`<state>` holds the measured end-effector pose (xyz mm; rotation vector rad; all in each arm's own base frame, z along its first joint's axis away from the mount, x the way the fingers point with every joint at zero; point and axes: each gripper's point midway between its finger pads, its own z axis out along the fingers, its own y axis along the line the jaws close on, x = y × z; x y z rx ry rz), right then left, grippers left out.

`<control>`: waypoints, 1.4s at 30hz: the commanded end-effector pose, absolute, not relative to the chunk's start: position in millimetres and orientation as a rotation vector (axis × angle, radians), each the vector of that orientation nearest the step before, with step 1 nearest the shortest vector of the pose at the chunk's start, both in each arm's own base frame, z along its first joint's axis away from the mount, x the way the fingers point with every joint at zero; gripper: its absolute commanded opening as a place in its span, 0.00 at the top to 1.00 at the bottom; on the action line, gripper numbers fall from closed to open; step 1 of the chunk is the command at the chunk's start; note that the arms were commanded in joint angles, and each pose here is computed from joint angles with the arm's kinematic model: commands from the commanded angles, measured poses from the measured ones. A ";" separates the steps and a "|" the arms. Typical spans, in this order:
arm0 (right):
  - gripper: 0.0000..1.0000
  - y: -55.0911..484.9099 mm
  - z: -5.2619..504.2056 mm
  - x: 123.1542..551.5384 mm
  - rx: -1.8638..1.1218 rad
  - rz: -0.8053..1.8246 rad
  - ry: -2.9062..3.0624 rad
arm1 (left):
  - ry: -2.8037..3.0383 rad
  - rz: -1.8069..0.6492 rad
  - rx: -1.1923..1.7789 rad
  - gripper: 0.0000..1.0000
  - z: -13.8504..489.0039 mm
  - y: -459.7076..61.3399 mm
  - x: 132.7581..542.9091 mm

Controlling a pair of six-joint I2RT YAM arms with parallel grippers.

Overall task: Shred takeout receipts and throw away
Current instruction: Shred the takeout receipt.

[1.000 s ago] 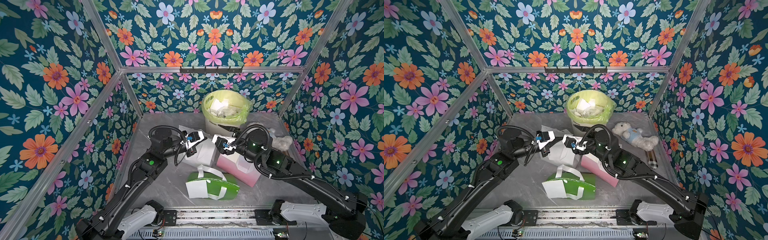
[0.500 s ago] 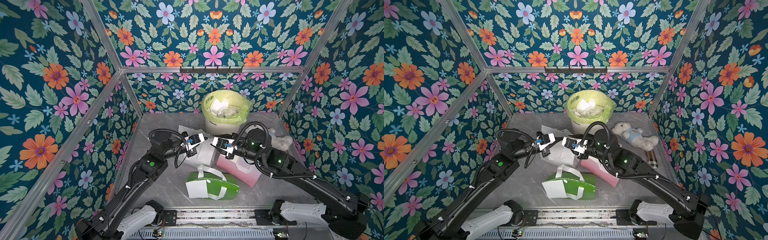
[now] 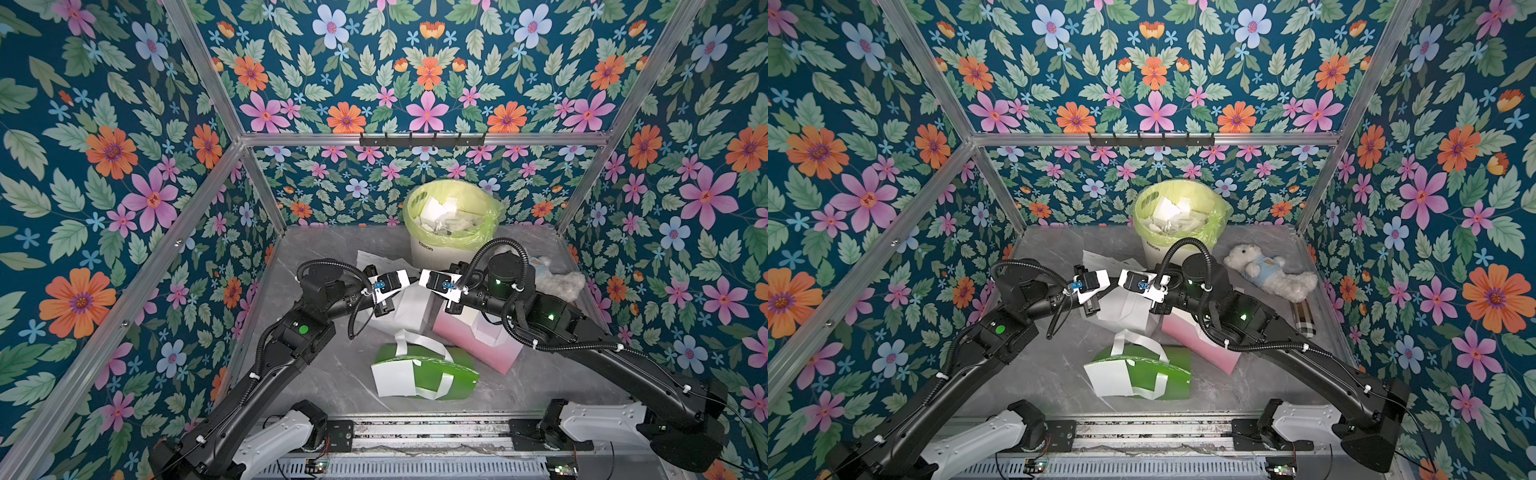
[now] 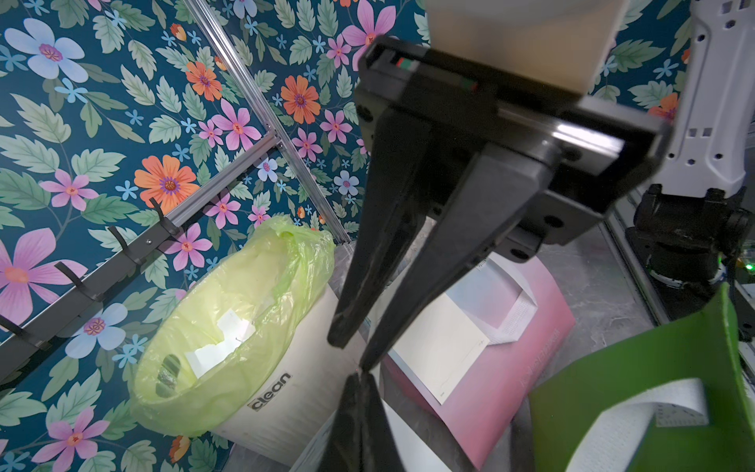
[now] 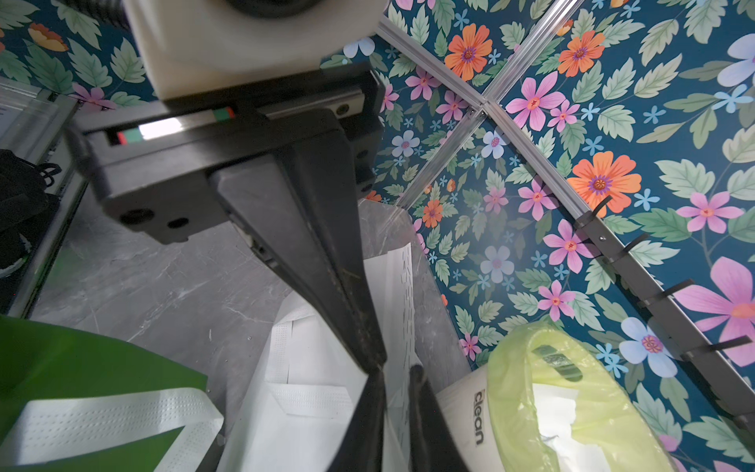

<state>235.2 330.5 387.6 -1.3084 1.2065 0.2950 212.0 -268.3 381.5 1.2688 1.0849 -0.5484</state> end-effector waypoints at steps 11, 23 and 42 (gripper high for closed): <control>0.85 331.8 382.1 235.6 -1.340 0.273 1.200 | 1.021 -0.550 1.271 1.00 392.9 -268.3 204.8; 0.85 329.2 375.2 236.1 -1.367 0.243 1.206 | 1.014 -0.548 1.269 1.00 393.8 -267.8 203.6; 0.96 326.2 375.5 241.6 -1.376 0.171 1.178 | 1.038 -0.594 1.283 1.00 389.8 -272.8 203.3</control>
